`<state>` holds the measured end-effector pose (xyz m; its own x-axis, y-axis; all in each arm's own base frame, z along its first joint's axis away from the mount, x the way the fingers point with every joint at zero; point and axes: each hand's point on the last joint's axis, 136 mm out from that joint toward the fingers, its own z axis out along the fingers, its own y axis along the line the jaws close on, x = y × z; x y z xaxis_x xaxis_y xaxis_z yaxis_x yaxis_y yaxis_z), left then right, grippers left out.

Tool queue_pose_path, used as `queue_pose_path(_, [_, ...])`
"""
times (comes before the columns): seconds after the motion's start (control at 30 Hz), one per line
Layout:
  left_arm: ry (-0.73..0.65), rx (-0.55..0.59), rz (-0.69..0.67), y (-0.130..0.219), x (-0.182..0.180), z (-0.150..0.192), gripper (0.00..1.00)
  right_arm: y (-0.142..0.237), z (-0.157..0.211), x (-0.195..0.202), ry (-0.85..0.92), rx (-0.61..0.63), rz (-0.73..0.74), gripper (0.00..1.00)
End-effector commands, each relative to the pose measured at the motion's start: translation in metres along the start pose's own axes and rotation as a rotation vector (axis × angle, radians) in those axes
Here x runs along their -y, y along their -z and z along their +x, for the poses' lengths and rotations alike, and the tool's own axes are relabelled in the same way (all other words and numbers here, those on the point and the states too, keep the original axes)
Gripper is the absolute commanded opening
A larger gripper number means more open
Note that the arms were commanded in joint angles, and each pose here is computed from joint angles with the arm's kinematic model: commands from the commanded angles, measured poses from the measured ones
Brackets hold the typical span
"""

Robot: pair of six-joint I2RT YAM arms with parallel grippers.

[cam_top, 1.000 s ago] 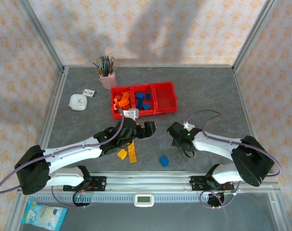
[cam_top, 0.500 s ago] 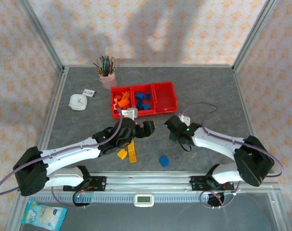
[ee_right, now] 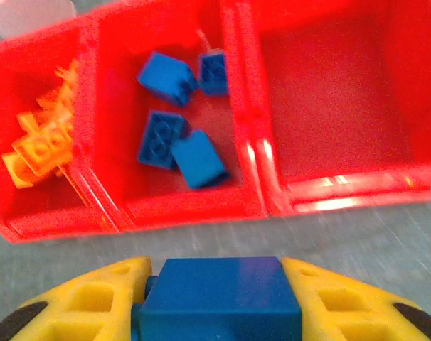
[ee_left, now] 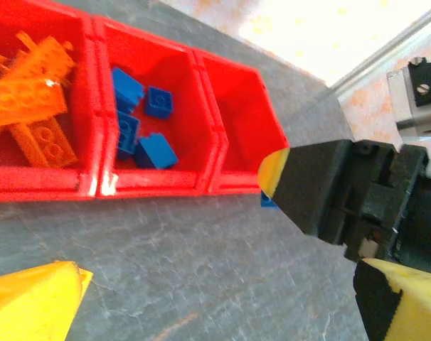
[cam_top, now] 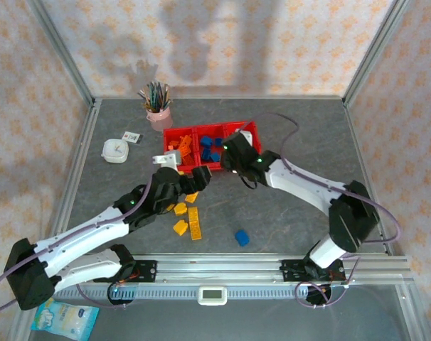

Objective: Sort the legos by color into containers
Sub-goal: Place the lego in the container.

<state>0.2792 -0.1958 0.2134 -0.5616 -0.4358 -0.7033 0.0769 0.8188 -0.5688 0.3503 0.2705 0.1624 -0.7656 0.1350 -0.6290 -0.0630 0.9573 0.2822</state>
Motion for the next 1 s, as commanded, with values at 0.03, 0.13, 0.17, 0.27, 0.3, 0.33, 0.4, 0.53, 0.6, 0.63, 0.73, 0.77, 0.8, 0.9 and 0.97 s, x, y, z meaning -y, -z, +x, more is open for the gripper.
queue_pose_path(0.03, [0.003,0.023,-0.088,0.01,-0.031,-0.007,0.99,-0.026,-0.033,-0.022,0.053,0.056,0.005,0.36])
queue_pose_path(0.13, [0.011,0.032,-0.128,0.014,-0.046,-0.01,0.99,-0.048,-0.049,-0.026,0.05,0.061,0.018,0.36])
queue_pose_path(0.17, [0.014,0.034,-0.14,0.015,-0.05,-0.01,0.99,-0.057,-0.054,-0.026,0.047,0.062,0.024,0.36])
queue_pose_path(0.27, [0.019,0.034,-0.157,0.016,-0.056,-0.009,0.99,-0.08,-0.063,-0.027,0.046,0.049,0.03,0.37])
queue_pose_path(0.3, [0.02,0.033,-0.16,0.016,-0.057,-0.008,0.99,-0.089,-0.065,-0.026,0.051,0.046,0.04,0.37])
queue_pose_path(0.33, [0.02,0.033,-0.164,0.016,-0.058,-0.008,0.99,-0.096,-0.066,-0.025,0.051,0.041,0.054,0.37])
queue_pose_path(0.4, [0.017,0.036,-0.174,0.016,-0.06,-0.009,0.99,-0.112,-0.069,-0.026,0.061,0.027,0.057,0.38])
queue_pose_path(0.53, [0.016,0.047,-0.186,0.016,-0.062,-0.011,0.99,-0.134,-0.077,-0.03,0.089,0.028,0.08,0.42])
queue_pose_path(0.6, [0.016,0.047,-0.182,0.016,-0.061,-0.011,0.99,-0.14,-0.083,-0.031,0.098,0.03,0.091,0.49])
queue_pose_path(0.63, [0.014,0.047,-0.184,0.015,-0.061,-0.012,0.99,-0.141,-0.086,-0.033,0.104,0.031,0.089,0.51])
queue_pose_path(0.73, [0.01,0.04,-0.189,0.014,-0.06,-0.012,0.99,-0.137,-0.093,-0.04,0.11,0.033,0.068,0.58])
queue_pose_path(0.77, [0.01,0.039,-0.191,0.015,-0.06,-0.012,0.99,-0.132,-0.095,-0.044,0.109,0.036,0.055,0.59])
queue_pose_path(0.8, [0.01,0.038,-0.19,0.015,-0.059,-0.013,0.99,-0.128,-0.097,-0.045,0.108,0.038,0.046,0.6])
queue_pose_path(0.9, [0.015,0.043,-0.181,0.016,-0.056,-0.016,0.99,-0.11,-0.099,-0.05,0.108,0.047,0.015,0.63])
queue_pose_path(0.97, [0.018,0.044,-0.17,0.016,-0.054,-0.016,0.99,-0.095,-0.097,-0.054,0.119,0.045,-0.007,0.65])
